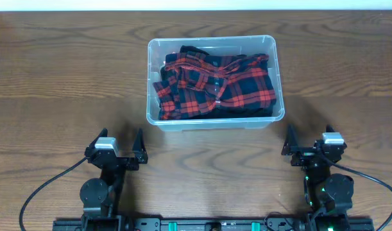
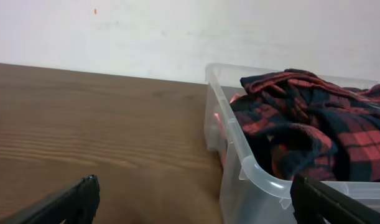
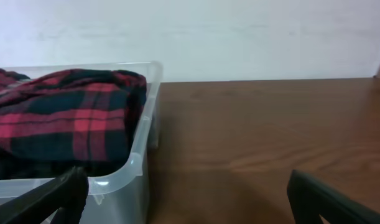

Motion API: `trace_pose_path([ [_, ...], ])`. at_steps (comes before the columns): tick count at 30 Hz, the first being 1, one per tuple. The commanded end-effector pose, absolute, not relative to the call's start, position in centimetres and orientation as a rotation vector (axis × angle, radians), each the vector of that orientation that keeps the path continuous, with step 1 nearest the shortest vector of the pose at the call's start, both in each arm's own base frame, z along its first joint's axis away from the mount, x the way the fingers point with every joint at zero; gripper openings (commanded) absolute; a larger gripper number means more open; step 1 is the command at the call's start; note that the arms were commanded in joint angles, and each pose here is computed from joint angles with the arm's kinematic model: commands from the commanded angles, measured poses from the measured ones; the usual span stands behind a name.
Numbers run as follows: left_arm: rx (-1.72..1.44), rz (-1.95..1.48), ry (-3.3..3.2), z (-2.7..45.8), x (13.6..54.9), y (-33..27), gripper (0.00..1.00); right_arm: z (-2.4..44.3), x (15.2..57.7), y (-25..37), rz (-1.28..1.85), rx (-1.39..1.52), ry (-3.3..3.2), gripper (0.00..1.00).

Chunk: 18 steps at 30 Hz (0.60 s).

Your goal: Pack container

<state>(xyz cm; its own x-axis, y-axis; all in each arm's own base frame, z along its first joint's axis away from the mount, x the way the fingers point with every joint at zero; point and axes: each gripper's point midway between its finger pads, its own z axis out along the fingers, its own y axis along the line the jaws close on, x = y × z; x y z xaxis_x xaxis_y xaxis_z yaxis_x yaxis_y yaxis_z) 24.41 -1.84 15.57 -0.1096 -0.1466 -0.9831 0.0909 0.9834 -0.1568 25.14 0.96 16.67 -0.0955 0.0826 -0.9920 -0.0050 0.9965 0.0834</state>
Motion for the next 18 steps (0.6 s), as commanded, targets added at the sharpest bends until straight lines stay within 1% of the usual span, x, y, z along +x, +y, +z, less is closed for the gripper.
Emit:
trace_pose_path([
  [1,-0.043,-0.212,1.715,14.0,24.3,-2.0,0.98,16.3,25.1,0.3,0.061,0.082,1.661,0.99],
  [6,-0.043,-0.212,1.715,14.0,24.3,-2.0,0.98,14.1,24.9,0.0,0.043,0.089,1.713,0.99],
  [12,-0.043,-0.212,1.715,14.0,24.3,-2.0,0.98,14.2,24.9,0.9,-0.041,-0.096,1.709,0.99],
  [18,-0.043,-0.212,1.715,14.0,24.3,-2.0,0.98,14.2,24.9,0.9,-0.061,-0.12,1.708,0.99],
])
